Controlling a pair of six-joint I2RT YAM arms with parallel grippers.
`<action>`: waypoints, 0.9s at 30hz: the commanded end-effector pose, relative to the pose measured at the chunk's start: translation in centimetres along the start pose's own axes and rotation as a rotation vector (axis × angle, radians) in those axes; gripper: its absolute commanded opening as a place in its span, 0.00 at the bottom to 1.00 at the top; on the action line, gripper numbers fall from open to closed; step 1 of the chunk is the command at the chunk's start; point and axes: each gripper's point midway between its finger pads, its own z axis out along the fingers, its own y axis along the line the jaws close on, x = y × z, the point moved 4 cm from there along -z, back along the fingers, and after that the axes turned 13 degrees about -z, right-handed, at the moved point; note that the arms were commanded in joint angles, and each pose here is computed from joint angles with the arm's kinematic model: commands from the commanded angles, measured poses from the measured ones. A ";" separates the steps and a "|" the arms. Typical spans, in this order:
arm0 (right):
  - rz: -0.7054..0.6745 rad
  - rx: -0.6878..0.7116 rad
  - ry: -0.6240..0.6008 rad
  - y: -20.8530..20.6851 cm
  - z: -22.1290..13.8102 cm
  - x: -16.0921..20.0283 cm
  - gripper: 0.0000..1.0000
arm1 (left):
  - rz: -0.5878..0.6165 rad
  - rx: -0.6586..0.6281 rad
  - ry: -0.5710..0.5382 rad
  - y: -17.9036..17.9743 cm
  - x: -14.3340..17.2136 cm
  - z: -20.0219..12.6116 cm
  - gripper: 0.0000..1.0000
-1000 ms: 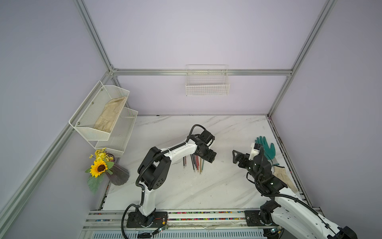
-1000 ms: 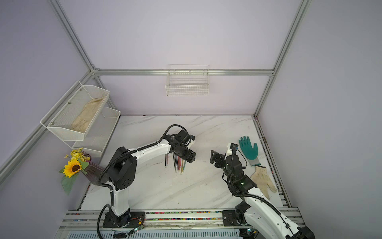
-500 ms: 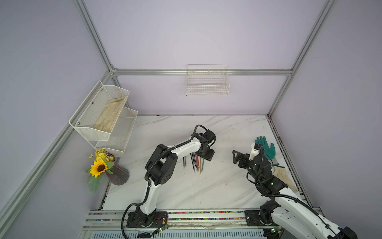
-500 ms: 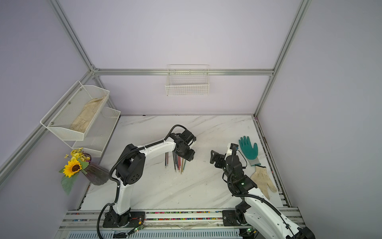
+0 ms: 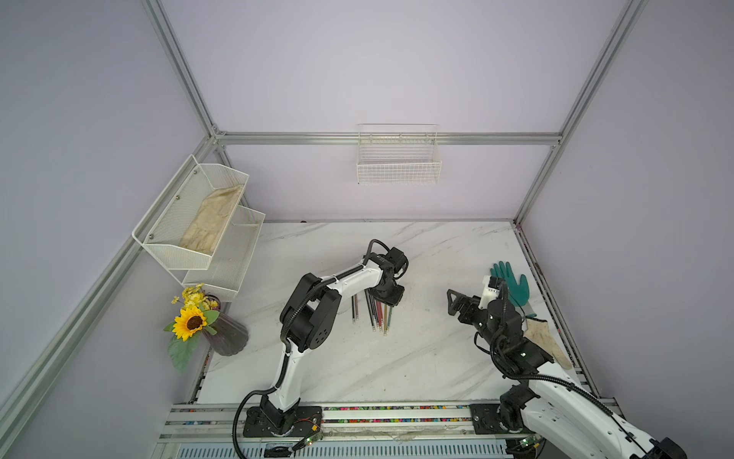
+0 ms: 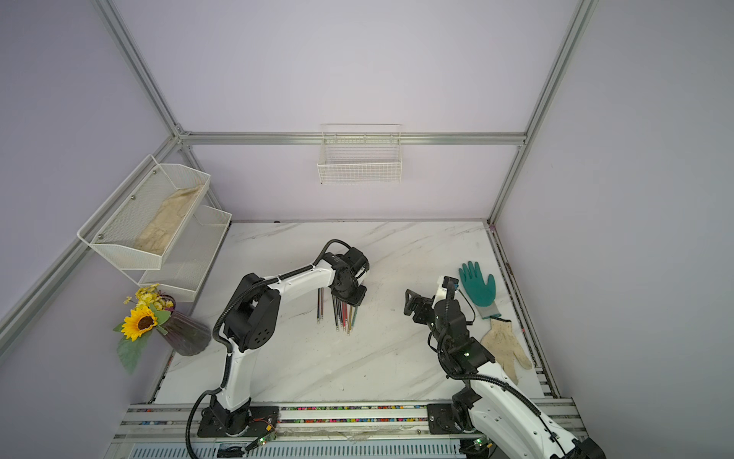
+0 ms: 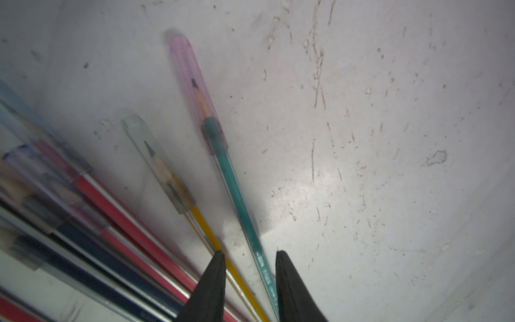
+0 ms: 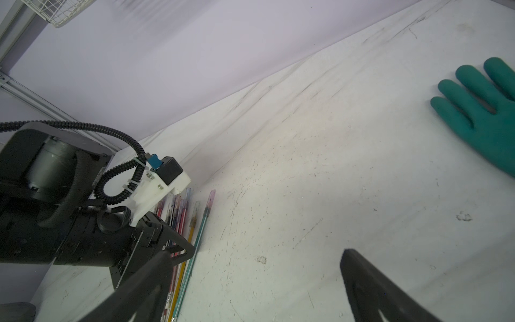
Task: Remove the protective cover of the pencils
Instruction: Pick up the pencil from the center of the board.
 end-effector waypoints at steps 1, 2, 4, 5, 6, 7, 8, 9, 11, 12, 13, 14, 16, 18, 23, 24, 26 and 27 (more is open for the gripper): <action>0.002 -0.005 -0.009 0.0 -0.1 0.0 0.97 | -0.004 0.054 -0.021 -1.2 -1.3 -0.8 0.31; 0.003 -0.005 -0.009 0.0 -0.1 0.0 0.97 | -0.003 0.053 -0.023 -1.2 -1.3 -0.8 0.30; 0.003 -0.004 -0.009 0.0 -0.1 0.1 0.97 | -0.001 0.045 -0.029 -1.2 -1.3 -0.9 0.29; 0.003 -0.004 -0.009 0.0 -0.1 0.1 0.97 | 0.000 0.039 -0.031 -1.1 -1.3 -0.9 0.29; 0.004 -0.005 -0.011 0.0 -0.1 0.0 0.97 | 0.002 0.034 -0.032 -1.1 -1.3 -0.9 0.28; 0.003 -0.004 -0.011 0.0 -0.1 0.0 0.97 | 0.003 0.031 -0.032 -1.1 -1.3 -0.9 0.28; 0.003 -0.004 -0.011 0.0 -0.1 0.0 0.97 | 0.003 0.027 -0.033 -1.0 -1.3 -0.8 0.28; 0.003 -0.003 -0.011 0.0 -0.1 0.0 0.97 | 0.003 0.020 -0.034 -0.9 -1.3 -0.8 0.28; 0.003 -0.002 -0.011 0.0 -0.1 0.0 0.97 | 0.002 0.007 -0.026 -0.8 -1.2 -0.5 0.28; 0.003 -0.002 -0.010 0.0 -0.1 0.0 0.97 | 0.001 0.002 -0.023 -0.7 -1.1 -0.4 0.28; 0.003 -0.003 -0.010 0.0 -0.1 0.1 0.97 | 0.001 -0.003 -0.020 -0.6 -1.1 -0.3 0.27; 0.003 -0.002 -0.010 0.0 -0.1 0.1 0.97 | 0.003 -0.008 -0.015 -0.7 -0.9 -0.1 0.27; 0.003 -0.003 -0.011 0.0 -0.1 0.0 0.97 | 0.008 -0.024 -0.010 -0.7 -0.8 0.3 0.24; 0.003 -0.003 -0.012 0.0 -0.1 0.0 0.97 | 0.013 -0.046 -0.005 -0.7 -0.7 0.6 0.21; 0.003 -0.003 -0.012 0.0 -0.2 0.0 0.97 | 0.026 -0.083 -0.007 -0.8 -0.6 0.9 0.18; 0.003 -0.004 -0.013 0.0 -0.2 0.0 0.97 | 0.027 -0.085 -0.004 -0.9 -0.5 1.1 0.18; 0.003 -0.003 -0.012 0.0 -0.2 0.0 0.97 | 0.025 -0.084 0.002 -1.0 -0.5 1.2 0.18; 0.003 -0.004 -0.013 0.0 -0.2 0.0 0.97 | 0.024 -0.079 0.009 -1.0 -0.4 1.4 0.17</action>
